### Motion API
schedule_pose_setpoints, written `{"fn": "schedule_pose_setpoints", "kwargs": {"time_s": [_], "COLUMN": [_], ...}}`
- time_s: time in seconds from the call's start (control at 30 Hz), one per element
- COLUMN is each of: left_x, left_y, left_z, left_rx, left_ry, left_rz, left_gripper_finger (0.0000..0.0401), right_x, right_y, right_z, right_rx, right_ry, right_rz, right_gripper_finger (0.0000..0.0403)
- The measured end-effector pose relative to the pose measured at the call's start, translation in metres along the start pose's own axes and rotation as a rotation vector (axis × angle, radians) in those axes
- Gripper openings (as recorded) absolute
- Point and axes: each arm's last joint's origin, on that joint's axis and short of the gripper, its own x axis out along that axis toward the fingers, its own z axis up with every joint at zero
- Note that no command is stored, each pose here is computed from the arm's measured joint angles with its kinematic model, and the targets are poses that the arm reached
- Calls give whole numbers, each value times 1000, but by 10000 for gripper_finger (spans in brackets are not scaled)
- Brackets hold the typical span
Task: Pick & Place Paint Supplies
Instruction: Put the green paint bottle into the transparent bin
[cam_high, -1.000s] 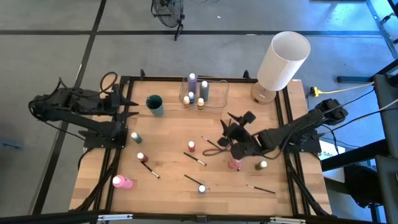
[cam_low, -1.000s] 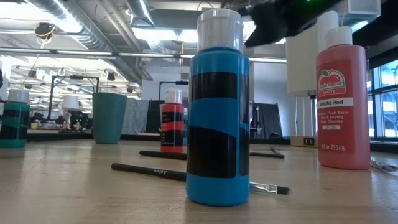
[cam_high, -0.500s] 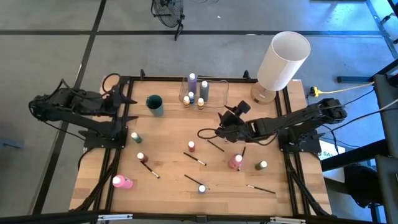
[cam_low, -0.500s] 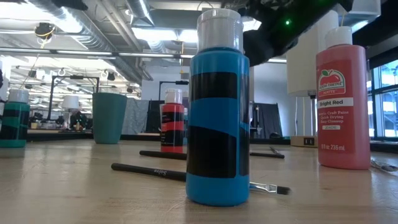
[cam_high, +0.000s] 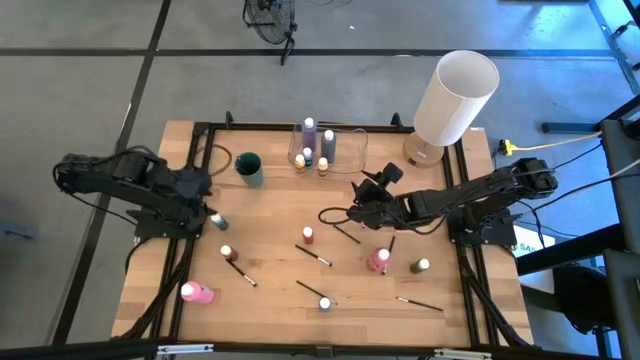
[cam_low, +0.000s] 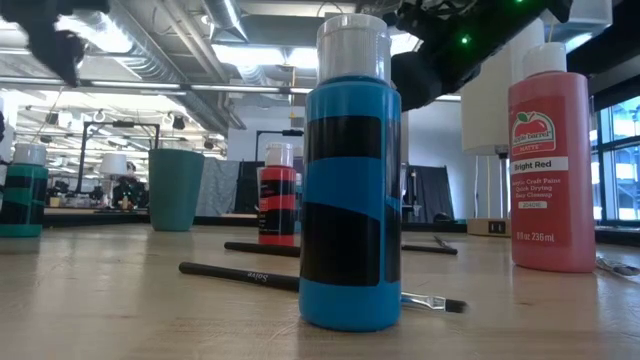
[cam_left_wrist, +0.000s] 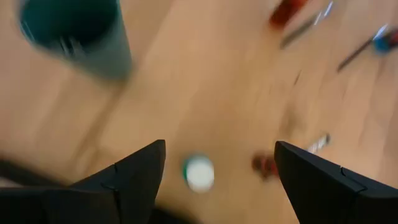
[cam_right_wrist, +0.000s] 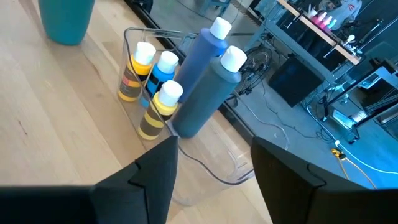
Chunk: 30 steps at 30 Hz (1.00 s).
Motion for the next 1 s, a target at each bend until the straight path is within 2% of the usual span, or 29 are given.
{"fn": "schedule_pose_setpoints", "kwargs": {"time_s": [0.2, 0.27, 0.43, 0.6, 1.0], "left_x": [15, 21, 35, 48, 54], "left_y": [-9, -13, -21, -28, -30], "left_z": [10, 13, 19, 25, 27], "left_rx": [-214, -253, -149, -109, -217], "left_ry": [105, 156, 277, 338, 340], "left_rz": [72, 99, 139, 184, 243], "left_gripper_finger": [296, 296, 296, 296, 296], "right_x": [4, 5, 5, 5, 4], "right_y": [-2, -2, -2, -2, 0], "right_z": [4, 5, 6, 6, 6], "right_rx": [26, 31, 36, 41, 46], "right_ry": [-15, -20, -25, -26, -15], "right_rz": [-8, -9, -8, 1, 55], "right_gripper_finger": [206, 206, 206, 206, 206]}}
